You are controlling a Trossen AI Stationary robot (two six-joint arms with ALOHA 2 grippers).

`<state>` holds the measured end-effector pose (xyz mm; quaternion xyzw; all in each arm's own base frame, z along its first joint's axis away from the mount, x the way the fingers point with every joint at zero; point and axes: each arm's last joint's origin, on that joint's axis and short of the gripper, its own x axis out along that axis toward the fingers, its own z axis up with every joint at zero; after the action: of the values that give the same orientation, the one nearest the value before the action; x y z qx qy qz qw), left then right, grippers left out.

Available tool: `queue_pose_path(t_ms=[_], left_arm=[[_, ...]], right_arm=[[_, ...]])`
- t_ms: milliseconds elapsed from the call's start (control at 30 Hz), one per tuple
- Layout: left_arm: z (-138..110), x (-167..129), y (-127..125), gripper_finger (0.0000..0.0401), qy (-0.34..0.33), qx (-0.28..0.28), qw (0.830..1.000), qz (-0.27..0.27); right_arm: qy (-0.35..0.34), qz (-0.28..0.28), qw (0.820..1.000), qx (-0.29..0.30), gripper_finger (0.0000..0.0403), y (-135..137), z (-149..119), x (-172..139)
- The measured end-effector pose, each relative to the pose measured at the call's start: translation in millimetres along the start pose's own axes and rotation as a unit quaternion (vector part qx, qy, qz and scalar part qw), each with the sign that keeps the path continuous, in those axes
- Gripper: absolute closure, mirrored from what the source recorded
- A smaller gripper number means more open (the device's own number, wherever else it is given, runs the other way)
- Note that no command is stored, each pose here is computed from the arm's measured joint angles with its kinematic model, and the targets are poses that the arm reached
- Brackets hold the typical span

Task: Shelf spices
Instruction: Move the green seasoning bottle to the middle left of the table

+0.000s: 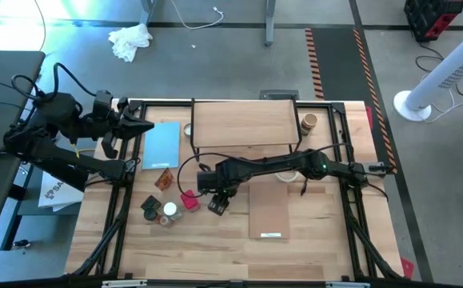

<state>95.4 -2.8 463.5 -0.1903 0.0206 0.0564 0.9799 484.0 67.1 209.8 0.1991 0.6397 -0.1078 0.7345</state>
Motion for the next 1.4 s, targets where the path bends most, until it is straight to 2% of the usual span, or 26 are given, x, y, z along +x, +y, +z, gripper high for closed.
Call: queue_pose_path(t_ms=[100,367,533,733,900,967,1033,1100,1200,1233,1400], left_arm=[[-0.3,1.1,-0.1,0.0401,0.002,0.001,1.0,0.001],[-0.4,1.2,-0.2,0.0401,0.002,0.001,1.0,0.0],[-0.5,1.4,-0.2,0.0401,0.003,0.001,1.0,0.0],[-0.9,1.3,0.0,0.0401,0.005,0.002,1.0,0.001],[-1.2,1.2,0.2,0.0401,0.006,0.002,1.0,0.002],[-1.5,1.2,0.3,0.0401,0.008,0.002,1.0,0.002],[-1.5,1.2,0.4,0.0401,0.008,0.003,1.0,0.003],[-1.5,1.2,0.4,0.0401,0.008,0.003,1.0,0.004],[-1.5,1.2,0.4,0.0401,0.008,0.003,1.0,0.004],[-1.5,1.2,0.4,0.0401,0.008,0.003,1.0,0.004],[-1.8,1.2,0.1,0.0401,0.011,0.002,1.0,-0.002]], right_arm=[[0.001,0.003,1.0,-0.014,0.0142,0.4,-0.1,0.0],[0.002,0.016,0.999,-0.039,0.0135,-0.9,1.1,-3.7],[-0.043,0.019,0.997,-0.066,0.0134,-8.1,6.6,-34.4],[-0.058,0.016,0.995,-0.083,0.0134,-18.1,3.6,-62.2],[-0.067,0.016,0.993,-0.101,0.0147,-15.9,-13.7,-97.3],[-0.051,-0.012,0.994,-0.094,0.0165,-13.0,-26.6,-103.9],[-0.022,-0.045,0.995,-0.083,0.0201,-10.4,-37.9,-101.6],[0.014,-0.066,0.995,-0.072,0.0256,-9.6,-46.7,-92.6],[0.048,-0.08,0.994,-0.061,0.0366,-10.1,-52.0,-63.8],[0.06,-0.077,0.994,-0.058,0.0383,-11.0,-53.0,-51.2],[0.061,-0.056,0.997,0.0,0.0399,-22.0,-50.3,-2.0]])
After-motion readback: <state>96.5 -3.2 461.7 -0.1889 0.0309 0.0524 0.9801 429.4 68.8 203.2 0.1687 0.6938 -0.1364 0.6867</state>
